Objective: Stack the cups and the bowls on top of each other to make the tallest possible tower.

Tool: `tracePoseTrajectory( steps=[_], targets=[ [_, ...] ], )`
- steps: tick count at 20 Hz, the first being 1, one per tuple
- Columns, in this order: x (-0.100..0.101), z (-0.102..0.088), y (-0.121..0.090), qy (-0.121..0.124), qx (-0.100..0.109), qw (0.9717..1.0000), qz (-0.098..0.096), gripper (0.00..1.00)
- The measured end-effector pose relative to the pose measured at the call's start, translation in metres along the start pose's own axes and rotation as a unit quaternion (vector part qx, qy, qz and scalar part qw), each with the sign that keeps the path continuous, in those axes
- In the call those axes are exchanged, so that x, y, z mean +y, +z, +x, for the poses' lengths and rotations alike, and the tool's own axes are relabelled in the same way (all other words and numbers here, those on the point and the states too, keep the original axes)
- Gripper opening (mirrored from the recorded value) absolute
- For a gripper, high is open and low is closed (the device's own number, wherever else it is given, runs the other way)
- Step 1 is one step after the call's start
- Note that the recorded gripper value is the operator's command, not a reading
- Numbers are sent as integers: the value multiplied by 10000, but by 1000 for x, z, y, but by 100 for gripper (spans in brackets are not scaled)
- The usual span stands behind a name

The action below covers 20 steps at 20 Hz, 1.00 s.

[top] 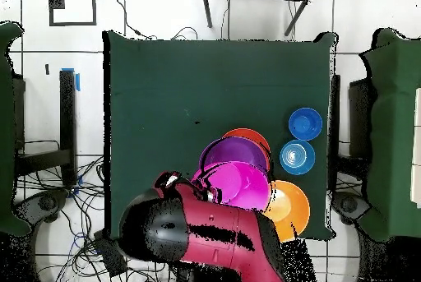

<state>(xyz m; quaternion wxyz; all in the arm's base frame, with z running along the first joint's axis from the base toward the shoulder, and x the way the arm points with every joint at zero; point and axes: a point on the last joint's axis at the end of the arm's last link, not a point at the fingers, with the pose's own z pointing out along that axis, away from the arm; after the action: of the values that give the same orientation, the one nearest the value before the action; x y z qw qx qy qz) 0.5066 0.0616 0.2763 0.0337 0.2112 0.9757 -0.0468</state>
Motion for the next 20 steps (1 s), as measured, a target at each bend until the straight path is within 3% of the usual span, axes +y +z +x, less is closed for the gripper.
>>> tracePoseTrajectory(
  steps=[10, 20],
  targets=[
    [0, 1, -11, -166, -199, 9996, 56, 0],
    [6, -16, -17, -354, -438, 9983, 142, 0]
  ],
)
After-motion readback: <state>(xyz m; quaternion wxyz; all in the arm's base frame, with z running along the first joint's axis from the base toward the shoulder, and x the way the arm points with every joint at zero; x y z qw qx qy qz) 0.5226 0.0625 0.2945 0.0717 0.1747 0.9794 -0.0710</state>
